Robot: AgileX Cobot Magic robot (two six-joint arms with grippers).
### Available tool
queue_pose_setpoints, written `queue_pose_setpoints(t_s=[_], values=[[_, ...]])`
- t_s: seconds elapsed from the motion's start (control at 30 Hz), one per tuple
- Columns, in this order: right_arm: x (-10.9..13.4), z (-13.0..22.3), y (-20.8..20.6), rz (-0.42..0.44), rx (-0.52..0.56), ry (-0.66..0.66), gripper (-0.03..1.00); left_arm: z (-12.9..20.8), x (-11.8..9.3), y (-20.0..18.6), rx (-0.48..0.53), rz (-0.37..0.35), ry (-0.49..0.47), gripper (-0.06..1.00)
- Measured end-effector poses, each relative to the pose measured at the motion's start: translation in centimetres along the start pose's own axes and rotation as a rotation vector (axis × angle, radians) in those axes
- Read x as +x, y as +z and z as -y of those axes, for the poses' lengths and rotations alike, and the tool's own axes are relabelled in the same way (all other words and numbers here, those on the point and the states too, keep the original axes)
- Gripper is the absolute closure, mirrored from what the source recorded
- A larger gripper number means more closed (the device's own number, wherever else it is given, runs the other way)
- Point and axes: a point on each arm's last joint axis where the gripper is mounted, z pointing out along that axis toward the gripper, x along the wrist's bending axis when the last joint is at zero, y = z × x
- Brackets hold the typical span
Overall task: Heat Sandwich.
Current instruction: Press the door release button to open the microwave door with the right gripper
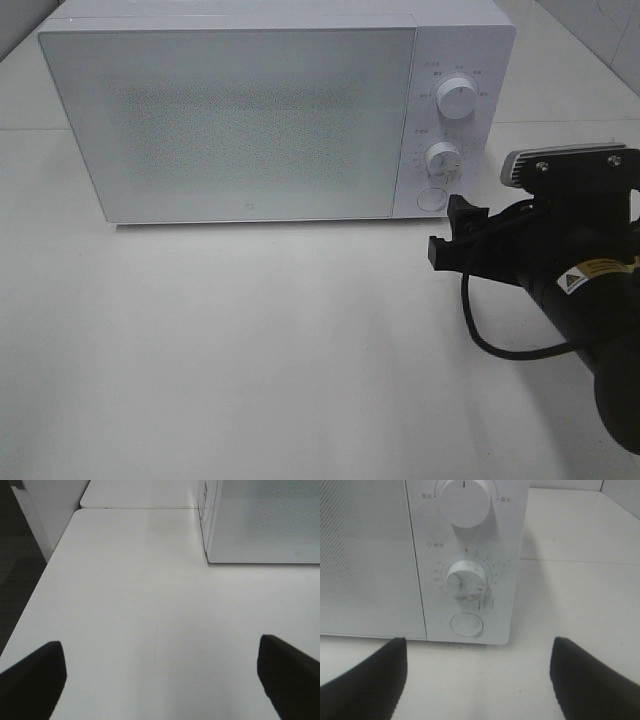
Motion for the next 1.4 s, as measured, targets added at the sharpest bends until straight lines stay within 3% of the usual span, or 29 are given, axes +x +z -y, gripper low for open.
queue_pose_setpoints(t_s=[0.27, 1.07, 1.2, 1.3, 1.33, 1.4], values=[[0.6, 1.0, 0.0, -0.007, 0.033, 0.012, 0.20, 0.0, 0.0, 0.0, 0.000, 0.000, 0.000, -0.03], [1.2, 0.1, 0.7, 0.000, 0.003, 0.062, 0.20, 0.0, 0.0, 0.0, 0.000, 0.000, 0.000, -0.03], [1.0, 0.2, 0.7, 0.020, 0.006, 0.180, 0.20, 0.0, 0.0, 0.0, 0.000, 0.000, 0.000, -0.03], [0.9, 0.2, 0.7, 0.036, 0.004, 0.397, 0.20, 0.0, 0.0, 0.0, 0.000, 0.000, 0.000, -0.03], [0.9, 0.2, 0.7, 0.036, 0.004, 0.397, 0.20, 0.0, 0.0, 0.0, 0.000, 0.000, 0.000, -0.03], [0.8, 0.2, 0.7, 0.039, 0.002, 0.518, 0.20, 0.0, 0.0, 0.0, 0.000, 0.000, 0.000, -0.03]])
